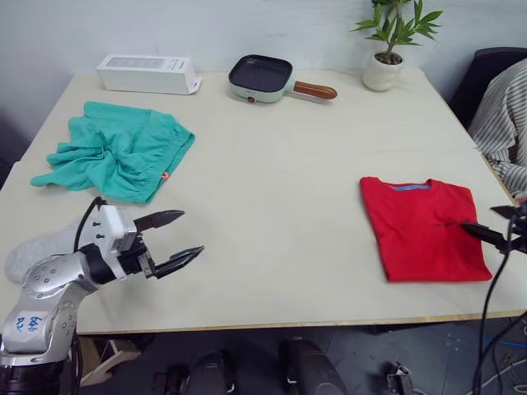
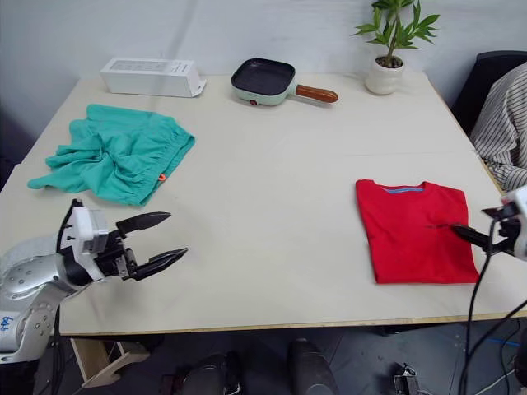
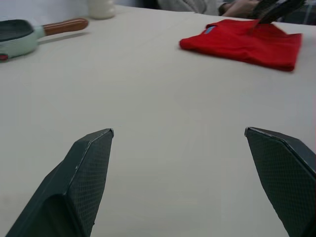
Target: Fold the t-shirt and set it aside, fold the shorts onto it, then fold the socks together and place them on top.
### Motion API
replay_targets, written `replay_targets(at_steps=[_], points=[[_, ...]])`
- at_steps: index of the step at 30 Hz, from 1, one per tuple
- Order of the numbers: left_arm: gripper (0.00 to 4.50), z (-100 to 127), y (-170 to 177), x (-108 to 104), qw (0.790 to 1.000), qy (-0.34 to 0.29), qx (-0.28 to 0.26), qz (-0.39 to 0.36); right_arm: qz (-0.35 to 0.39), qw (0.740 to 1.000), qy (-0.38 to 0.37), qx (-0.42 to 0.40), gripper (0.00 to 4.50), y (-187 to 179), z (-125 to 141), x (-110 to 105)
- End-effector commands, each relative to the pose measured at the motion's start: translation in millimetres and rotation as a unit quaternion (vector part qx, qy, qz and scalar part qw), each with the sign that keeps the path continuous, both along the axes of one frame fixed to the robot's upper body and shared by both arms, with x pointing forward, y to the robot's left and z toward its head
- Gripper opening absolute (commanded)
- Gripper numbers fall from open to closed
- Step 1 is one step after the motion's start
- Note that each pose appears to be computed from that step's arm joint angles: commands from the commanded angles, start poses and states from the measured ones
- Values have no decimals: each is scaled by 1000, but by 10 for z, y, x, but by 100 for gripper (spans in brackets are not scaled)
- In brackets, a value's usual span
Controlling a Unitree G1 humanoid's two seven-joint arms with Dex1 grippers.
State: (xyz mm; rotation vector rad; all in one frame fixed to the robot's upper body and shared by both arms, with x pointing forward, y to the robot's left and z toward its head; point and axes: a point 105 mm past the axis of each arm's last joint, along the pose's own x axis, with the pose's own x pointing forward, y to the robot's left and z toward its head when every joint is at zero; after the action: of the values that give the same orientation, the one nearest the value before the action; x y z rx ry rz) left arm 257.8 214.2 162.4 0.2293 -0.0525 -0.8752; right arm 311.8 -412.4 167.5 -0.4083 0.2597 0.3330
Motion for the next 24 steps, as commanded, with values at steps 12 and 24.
replay_targets(at_steps=[12,24], points=[[450,-218,1329,-721,952,-6,52,303,289,944,-160,-10,446,1980,-6,-177],[450,-489,1861,-1174,893,55,28,446,359,917,-168,44,446,2405,-185,-458]])
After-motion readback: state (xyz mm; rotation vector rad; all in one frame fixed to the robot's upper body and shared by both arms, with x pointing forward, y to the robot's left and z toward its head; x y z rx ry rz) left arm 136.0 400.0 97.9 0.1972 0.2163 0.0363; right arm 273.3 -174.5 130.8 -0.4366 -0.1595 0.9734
